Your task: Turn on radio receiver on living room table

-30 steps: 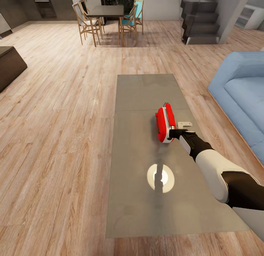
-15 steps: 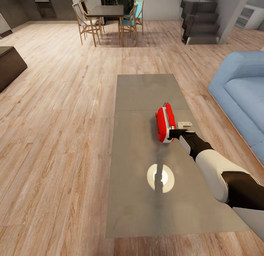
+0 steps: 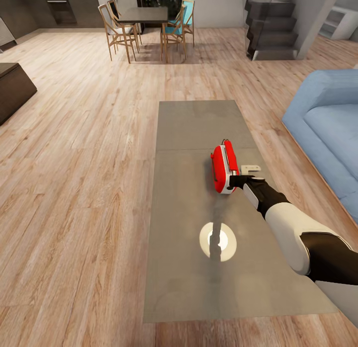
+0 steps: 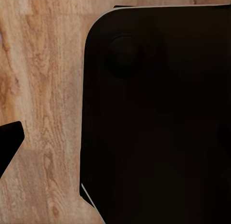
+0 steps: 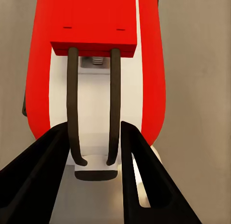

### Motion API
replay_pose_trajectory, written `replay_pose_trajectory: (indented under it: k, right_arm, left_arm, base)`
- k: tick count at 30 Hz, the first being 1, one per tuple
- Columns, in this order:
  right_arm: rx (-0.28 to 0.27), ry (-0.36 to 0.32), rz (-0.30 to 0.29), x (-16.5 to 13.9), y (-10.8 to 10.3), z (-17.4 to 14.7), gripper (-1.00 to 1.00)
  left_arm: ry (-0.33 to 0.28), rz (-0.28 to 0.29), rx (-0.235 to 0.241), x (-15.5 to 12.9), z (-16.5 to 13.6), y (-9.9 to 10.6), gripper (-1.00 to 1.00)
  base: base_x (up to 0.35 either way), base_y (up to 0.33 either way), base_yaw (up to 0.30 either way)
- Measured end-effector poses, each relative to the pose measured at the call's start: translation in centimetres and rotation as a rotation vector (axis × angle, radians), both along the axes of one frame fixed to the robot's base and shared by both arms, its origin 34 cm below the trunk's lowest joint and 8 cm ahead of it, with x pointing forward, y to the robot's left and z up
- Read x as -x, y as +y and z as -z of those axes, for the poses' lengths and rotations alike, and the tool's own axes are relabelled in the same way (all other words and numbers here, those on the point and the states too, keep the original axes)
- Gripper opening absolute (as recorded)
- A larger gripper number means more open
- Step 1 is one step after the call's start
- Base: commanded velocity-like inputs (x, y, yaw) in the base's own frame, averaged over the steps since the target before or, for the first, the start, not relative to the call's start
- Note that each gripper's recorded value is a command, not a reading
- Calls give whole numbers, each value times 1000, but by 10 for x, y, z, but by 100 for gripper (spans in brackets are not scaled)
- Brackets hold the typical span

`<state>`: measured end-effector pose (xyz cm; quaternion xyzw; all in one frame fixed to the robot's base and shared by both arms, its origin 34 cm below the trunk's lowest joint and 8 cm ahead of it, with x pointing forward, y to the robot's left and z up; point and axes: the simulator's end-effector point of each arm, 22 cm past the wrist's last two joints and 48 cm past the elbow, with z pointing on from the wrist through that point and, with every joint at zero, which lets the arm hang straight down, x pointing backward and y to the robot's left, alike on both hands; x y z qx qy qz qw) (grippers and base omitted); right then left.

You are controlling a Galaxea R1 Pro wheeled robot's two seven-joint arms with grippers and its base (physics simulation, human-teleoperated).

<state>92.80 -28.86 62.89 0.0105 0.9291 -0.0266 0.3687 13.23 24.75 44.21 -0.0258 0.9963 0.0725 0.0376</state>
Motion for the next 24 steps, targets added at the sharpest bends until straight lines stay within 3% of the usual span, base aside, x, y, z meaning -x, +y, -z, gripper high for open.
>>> replay_pose_trajectory:
  k: [10,24]
  right_arm:
    - [0,0,0,0,0,0,-100]
    - [-2,2,2,0,0,-22,-100]
  left_arm:
    - [-1,-3,5,0,0,-1,100]
    - [0,-3,5,-1,-23,-1,100]
  base:
    - [0,0,0]
    - [0,0,0]
